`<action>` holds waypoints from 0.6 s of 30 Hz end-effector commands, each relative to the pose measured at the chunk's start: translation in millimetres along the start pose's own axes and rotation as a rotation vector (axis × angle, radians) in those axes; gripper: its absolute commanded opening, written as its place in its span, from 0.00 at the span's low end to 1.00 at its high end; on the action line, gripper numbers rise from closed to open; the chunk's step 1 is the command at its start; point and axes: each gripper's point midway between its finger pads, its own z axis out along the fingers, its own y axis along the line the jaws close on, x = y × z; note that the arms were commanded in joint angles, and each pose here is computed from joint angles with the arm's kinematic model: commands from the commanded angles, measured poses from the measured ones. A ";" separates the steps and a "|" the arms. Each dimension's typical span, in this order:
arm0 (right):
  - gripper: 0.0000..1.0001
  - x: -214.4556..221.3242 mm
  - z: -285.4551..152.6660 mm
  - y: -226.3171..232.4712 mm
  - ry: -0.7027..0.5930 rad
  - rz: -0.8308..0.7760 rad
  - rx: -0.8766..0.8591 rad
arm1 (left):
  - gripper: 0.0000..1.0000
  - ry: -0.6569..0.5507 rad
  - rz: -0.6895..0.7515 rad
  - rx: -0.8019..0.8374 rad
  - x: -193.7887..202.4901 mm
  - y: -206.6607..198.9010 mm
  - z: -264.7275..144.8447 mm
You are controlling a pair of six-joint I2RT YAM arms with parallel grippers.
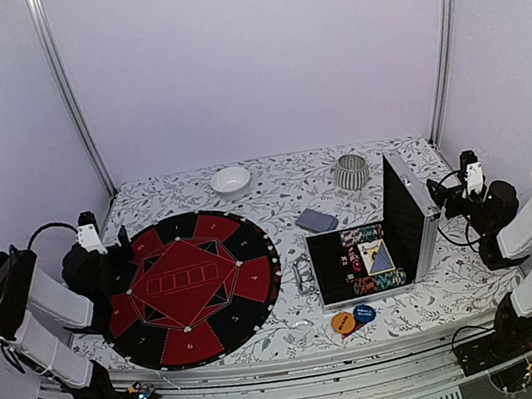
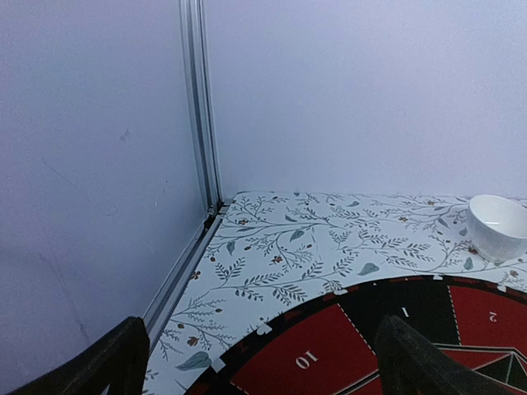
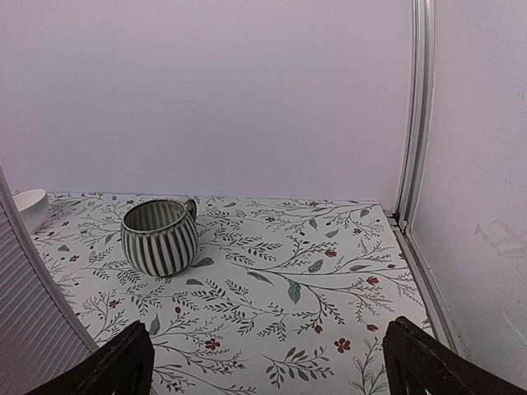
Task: Distribute texas hold em gaming equipment
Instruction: Pick up the dealer button from the center of the board.
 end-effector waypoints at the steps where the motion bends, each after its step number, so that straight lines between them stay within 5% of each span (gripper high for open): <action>1: 0.99 -1.8 2.9 -2.7 -0.004 0.002 0.008 | 0.98 -0.018 -0.006 -0.003 -5.7 2.2 2.1; 11: 0.99 -24.6 1.8 -10.7 -0.015 0.004 0.056 | 0.98 -0.023 0.010 -0.012 -15.0 1.6 0.7; 15: 0.99 -70.6 -5.5 -15.2 -0.079 0.054 0.093 | 0.98 -0.010 -0.062 -0.181 -63.1 24.5 4.7; 18: 0.99 -116.6 -11.7 -10.1 -0.134 0.103 0.068 | 0.98 -0.047 -0.162 -0.054 -122.7 4.1 2.4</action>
